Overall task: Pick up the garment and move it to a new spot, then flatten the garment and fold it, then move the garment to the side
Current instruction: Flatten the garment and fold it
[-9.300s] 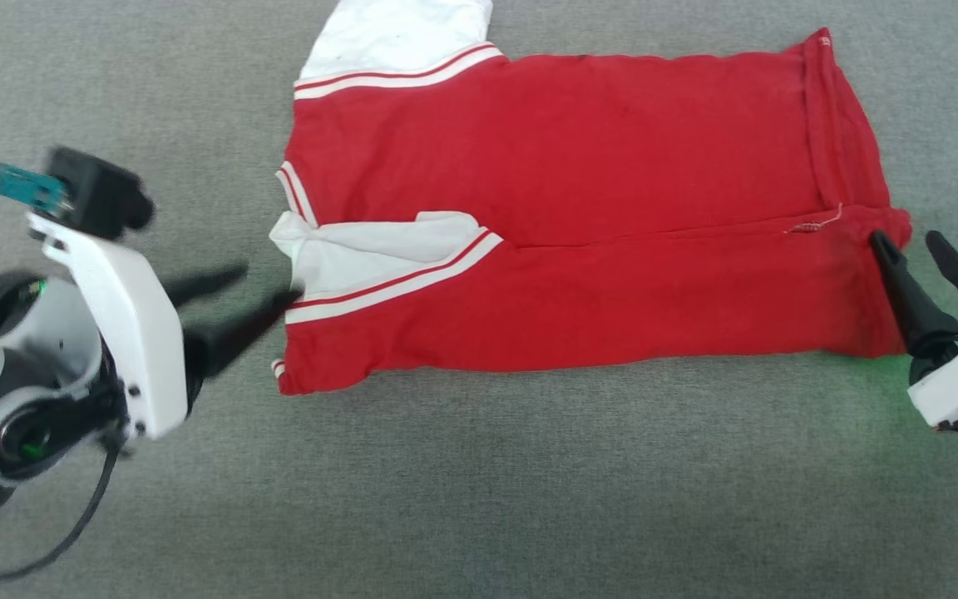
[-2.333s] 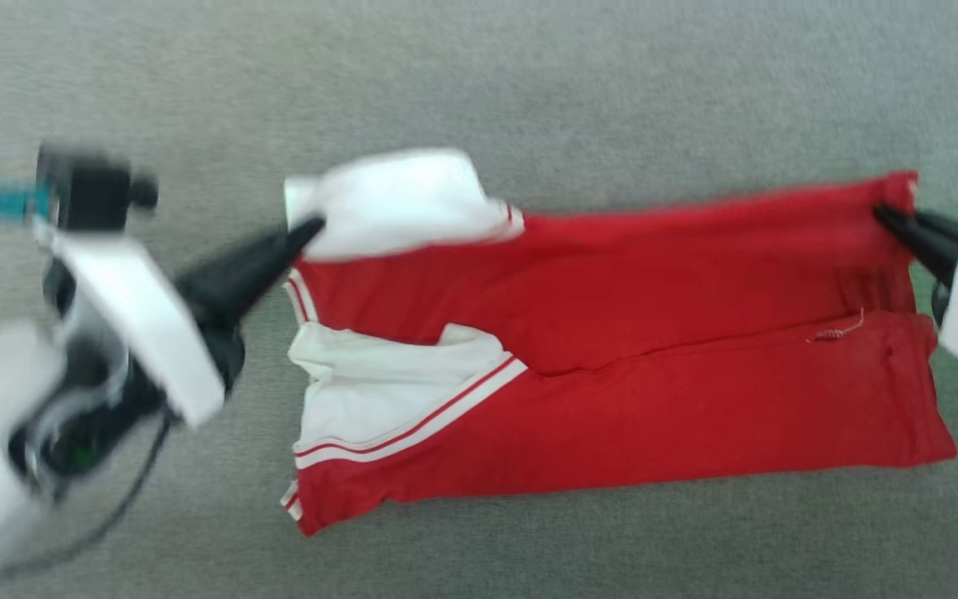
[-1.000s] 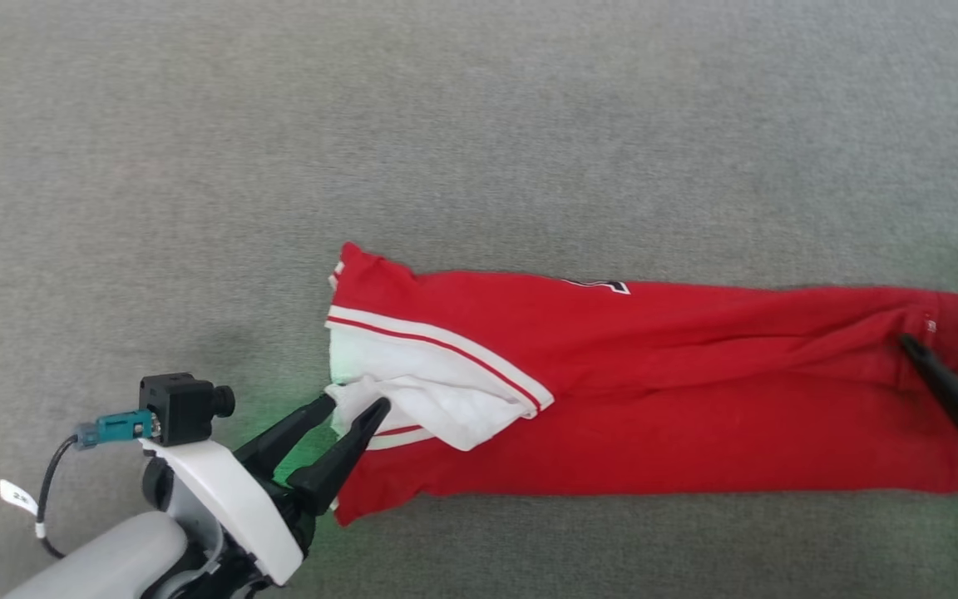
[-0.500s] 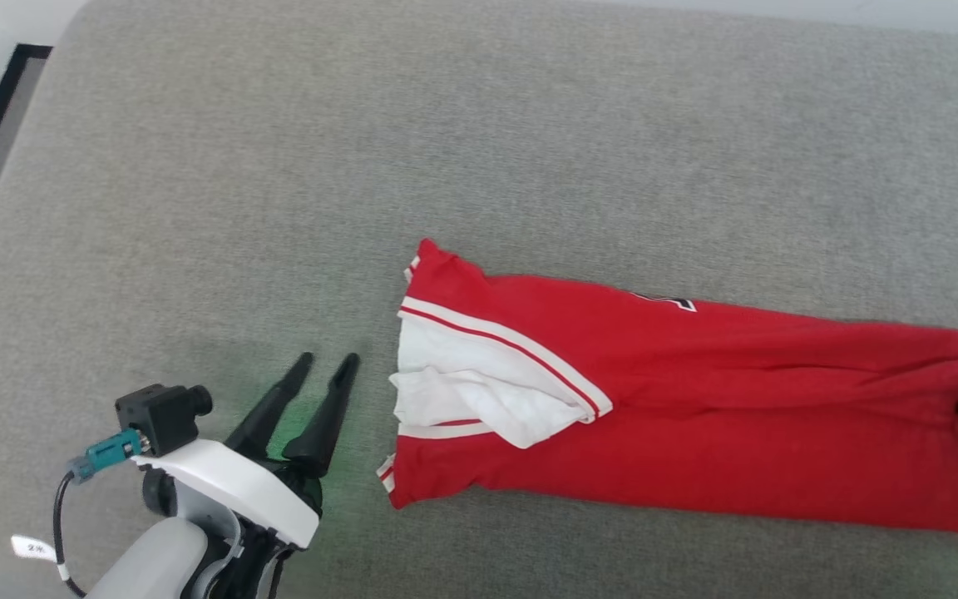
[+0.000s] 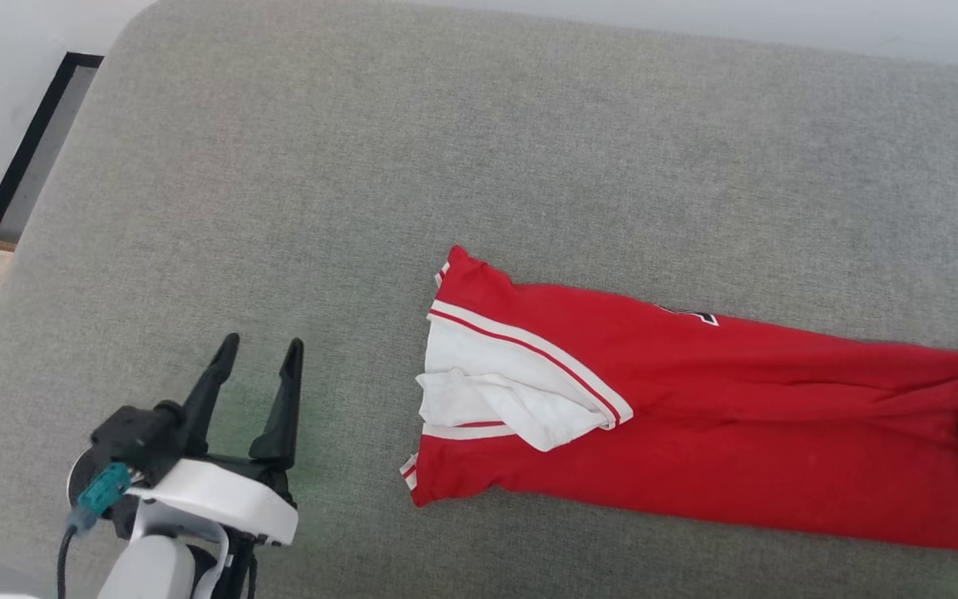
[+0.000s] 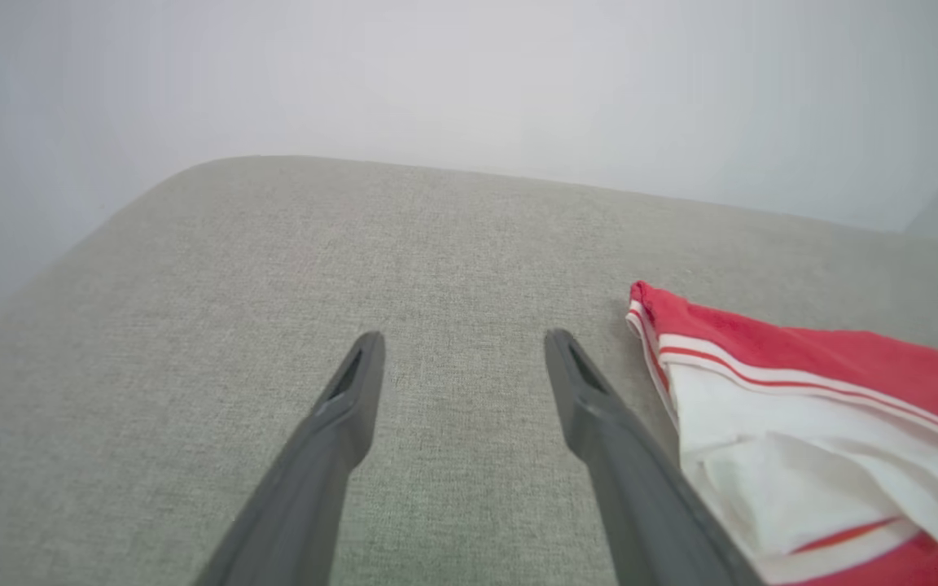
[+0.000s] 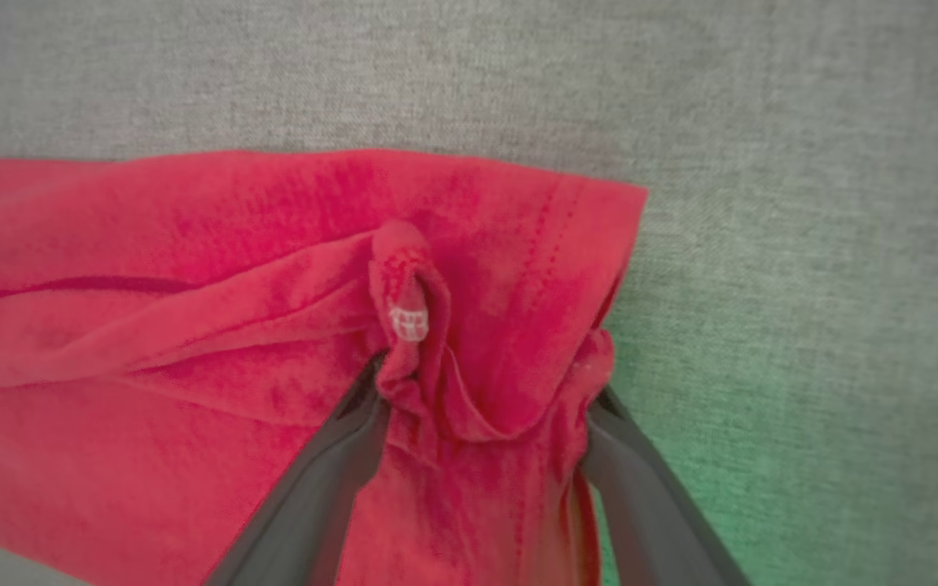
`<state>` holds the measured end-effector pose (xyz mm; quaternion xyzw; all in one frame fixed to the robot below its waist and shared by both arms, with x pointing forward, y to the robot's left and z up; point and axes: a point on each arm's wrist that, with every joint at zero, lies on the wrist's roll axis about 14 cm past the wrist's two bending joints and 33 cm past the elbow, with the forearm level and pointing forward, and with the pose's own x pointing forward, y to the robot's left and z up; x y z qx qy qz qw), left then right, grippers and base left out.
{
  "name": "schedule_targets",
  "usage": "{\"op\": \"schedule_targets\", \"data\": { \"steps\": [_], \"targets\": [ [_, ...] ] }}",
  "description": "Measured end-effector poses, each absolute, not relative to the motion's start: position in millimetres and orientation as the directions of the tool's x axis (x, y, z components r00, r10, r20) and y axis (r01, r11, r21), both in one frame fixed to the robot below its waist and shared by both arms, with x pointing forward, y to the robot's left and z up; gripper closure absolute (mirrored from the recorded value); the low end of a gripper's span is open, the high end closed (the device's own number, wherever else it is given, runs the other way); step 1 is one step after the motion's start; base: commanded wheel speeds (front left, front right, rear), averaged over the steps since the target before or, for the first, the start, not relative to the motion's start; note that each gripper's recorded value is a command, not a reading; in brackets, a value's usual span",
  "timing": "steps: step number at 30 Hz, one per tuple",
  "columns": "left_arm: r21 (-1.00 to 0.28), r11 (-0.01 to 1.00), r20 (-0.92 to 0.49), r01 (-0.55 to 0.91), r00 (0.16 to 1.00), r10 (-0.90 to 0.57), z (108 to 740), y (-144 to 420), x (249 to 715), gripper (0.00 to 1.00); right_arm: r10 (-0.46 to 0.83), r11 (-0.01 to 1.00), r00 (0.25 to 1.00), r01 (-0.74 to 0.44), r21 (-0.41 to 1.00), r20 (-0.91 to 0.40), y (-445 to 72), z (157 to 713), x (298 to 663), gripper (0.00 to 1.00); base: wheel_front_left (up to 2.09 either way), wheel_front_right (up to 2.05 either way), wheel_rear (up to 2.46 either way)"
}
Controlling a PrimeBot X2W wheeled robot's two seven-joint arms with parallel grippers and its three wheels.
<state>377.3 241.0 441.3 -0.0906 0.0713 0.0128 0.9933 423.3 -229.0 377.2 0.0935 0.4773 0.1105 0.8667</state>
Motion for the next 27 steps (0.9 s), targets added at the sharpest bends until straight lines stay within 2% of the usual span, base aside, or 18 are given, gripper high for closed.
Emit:
{"op": "schedule_targets", "data": {
  "steps": [4, 6, 7, 9, 10, 17, 23, 27],
  "targets": [
    [-0.064, 0.998, -0.115, -0.028, 0.993, 0.020, 451, 242, 374, 0.00, 0.282, 0.958, 0.507, -0.099, 0.270, -0.814, -226, 375, 423, 0.00, 0.00, 0.00, 0.00],
    [-0.079, 0.996, -0.097, -0.042, 0.995, 0.034, 454, 241, 374, 0.00, 0.283, 0.957, 0.498, -0.093, 0.274, -0.820, -226, 373, 422, 0.00, 0.00, 0.00, 0.00],
    [-0.059, 0.998, -0.098, -0.034, 0.995, 0.028, 454, 238, 374, 0.00, 0.284, 0.957, 0.492, -0.093, 0.275, -0.823, -225, 372, 422, 0.24, 0.00, 0.00, 0.00],
    [-0.056, 0.998, -0.100, -0.036, 0.995, 0.030, 454, 238, 372, 0.00, 0.286, 0.956, 0.487, -0.090, 0.278, -0.825, -224, 371, 423, 0.85, 0.00, 0.00, 0.00],
    [-0.052, 0.998, -0.098, -0.035, 0.995, 0.030, 454, 238, 373, 0.00, 0.285, 0.956, 0.485, -0.088, 0.278, -0.827, -224, 370, 423, 1.00, 0.00, 0.00, 0.00],
    [-0.043, 0.999, -0.098, -0.016, 0.995, 0.012, 454, 233, 374, 0.00, 0.295, 0.952, 0.488, -0.081, 0.294, -0.822, -222, 370, 425, 1.00, 0.00, 0.00, 0.00],
    [-0.035, 0.999, -0.082, 0.015, 0.996, -0.018, 458, 225, 381, 0.00, 0.273, 0.954, 0.543, -0.045, 0.298, -0.794, -235, 378, 429, 1.00, 0.00, 0.00, 0.00],
    [-0.049, 0.998, -0.045, 0.027, 0.999, -0.030, 467, 220, 390, 0.00, 0.207, 0.963, 0.598, 0.015, 0.270, -0.774, -265, 390, 433, 1.00, 0.00, 0.00, 0.00]
  ]
}}
